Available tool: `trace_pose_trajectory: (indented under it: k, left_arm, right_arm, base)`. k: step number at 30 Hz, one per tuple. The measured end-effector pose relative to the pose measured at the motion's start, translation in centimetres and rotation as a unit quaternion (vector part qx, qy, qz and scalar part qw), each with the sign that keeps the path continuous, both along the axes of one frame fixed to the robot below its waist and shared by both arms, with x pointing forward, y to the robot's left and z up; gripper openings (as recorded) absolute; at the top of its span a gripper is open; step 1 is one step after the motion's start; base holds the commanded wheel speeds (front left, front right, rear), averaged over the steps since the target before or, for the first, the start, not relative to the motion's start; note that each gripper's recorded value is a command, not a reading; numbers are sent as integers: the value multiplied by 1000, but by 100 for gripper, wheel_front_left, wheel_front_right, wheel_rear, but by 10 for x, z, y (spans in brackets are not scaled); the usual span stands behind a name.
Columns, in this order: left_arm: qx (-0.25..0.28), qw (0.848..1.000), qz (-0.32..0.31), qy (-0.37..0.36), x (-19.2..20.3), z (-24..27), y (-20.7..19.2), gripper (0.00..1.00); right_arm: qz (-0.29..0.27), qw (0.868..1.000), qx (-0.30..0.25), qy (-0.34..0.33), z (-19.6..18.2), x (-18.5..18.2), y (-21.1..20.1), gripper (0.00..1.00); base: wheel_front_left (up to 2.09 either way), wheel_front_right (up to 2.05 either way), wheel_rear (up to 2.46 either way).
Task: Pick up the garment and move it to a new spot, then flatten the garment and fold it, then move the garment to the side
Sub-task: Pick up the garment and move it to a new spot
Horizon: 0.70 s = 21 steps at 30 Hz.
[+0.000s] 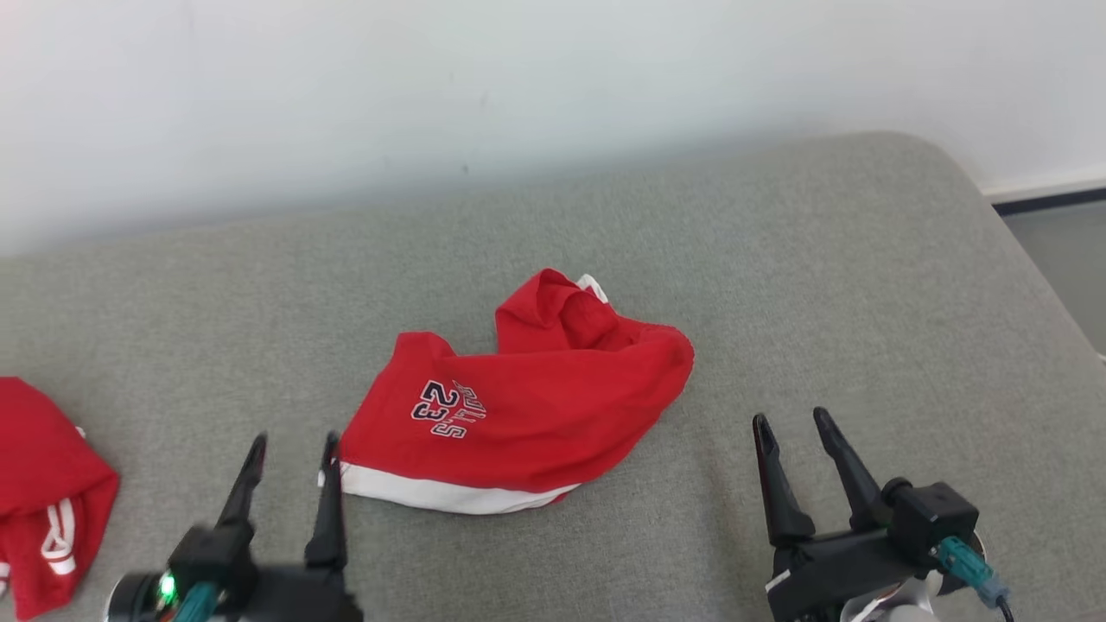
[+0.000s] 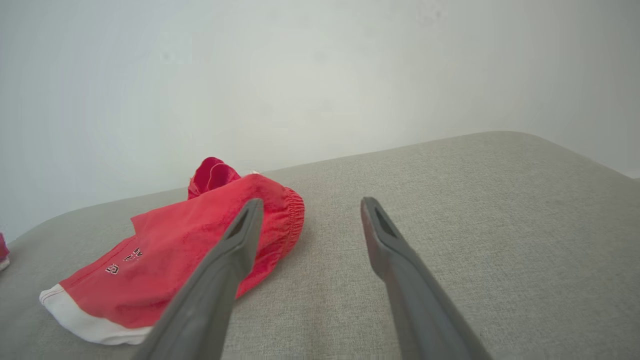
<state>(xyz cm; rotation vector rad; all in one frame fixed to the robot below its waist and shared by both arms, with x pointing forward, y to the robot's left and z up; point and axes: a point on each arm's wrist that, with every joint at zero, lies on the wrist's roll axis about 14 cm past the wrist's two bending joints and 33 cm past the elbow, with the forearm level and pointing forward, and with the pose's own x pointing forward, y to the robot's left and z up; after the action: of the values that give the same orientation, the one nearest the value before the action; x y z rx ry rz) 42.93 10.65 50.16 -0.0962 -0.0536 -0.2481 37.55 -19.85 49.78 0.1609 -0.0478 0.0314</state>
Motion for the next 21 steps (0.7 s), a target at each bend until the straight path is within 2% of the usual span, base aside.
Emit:
trace_pose_trajectory:
  k: [8, 13, 21]
  left_arm:
    - [5, 998, 60, 10, -43, -8, 43, 100]
    - [8, 997, 72, 17, -59, -13, 52, 100]
    - [4, 997, 75, 10, -64, -8, 54, 100]
  right_arm:
    - [11, 1000, 5, -3, 1, -11, 9, 100]
    - [17, 1000, 9, 4, -4, -16, 15, 100]
    - [21, 1000, 8, 6, -5, -16, 17, 100]
  base:
    - [0, 0, 0]
    - [0, 0, 0]
    - [0, 0, 0]
